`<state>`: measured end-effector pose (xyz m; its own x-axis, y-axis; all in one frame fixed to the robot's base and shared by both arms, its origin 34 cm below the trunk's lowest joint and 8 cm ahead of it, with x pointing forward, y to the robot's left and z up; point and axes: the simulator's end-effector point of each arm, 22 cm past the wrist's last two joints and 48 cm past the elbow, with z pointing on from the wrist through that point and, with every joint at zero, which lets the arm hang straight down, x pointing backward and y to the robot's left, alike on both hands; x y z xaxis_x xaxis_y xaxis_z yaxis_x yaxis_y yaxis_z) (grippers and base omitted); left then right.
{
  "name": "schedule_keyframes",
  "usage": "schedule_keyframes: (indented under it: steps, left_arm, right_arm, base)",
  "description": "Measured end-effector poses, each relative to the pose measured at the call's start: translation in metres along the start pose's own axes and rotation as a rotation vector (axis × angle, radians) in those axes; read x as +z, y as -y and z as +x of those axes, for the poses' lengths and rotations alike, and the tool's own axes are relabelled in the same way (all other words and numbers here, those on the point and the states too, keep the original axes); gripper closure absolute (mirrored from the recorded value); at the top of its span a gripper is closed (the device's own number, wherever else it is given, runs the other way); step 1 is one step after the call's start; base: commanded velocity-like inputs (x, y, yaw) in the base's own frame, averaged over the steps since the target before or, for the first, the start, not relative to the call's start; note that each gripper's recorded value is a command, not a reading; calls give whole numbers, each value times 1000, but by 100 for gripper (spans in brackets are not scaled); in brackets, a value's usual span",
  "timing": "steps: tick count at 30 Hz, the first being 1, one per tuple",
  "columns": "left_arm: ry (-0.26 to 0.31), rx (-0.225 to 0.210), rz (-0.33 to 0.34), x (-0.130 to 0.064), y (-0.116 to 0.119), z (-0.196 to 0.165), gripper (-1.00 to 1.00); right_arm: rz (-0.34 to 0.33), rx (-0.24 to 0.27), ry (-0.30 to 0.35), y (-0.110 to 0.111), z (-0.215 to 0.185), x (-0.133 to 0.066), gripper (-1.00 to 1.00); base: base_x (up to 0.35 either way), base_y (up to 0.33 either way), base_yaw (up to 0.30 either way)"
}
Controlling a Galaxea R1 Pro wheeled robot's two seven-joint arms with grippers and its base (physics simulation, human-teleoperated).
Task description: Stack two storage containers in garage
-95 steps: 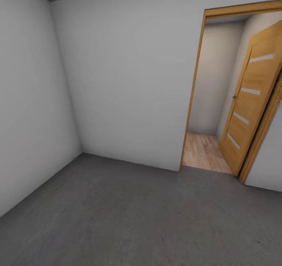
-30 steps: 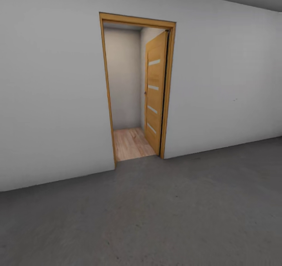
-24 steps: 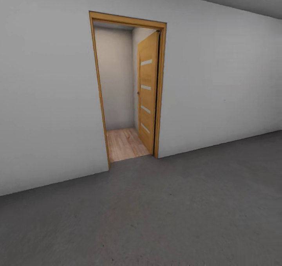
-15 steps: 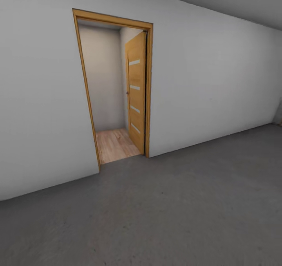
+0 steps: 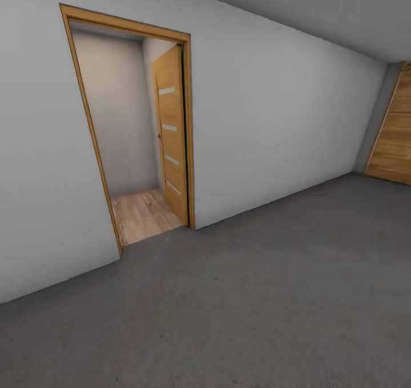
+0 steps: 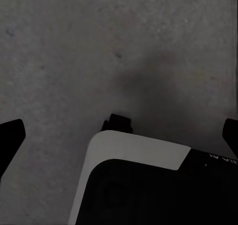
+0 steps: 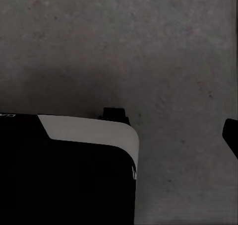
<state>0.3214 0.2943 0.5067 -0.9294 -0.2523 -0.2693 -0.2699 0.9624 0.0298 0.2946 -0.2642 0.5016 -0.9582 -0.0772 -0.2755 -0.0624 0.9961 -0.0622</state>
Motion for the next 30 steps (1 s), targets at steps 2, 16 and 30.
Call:
schedule_keyframes:
  steps: [2, 16, 30]
  left_arm:
    - [0, 1, 0, 0, 0, 0, -100]
    - [0, 2, 0, 0, -1, 0, -100]
    - [-2, -3, 0, 0, -1, 0, -100]
  right_arm:
    - [0, 0, 0, 0, 0, 0, -100]
    - [2, -3, -6, 2, 1, 0, -100]
    - [-8, -52, 3, 0, -1, 0, -100]
  base:
    - [22, 0, -294]
    - [228, 0, -82]
    - [318, 0, -1]
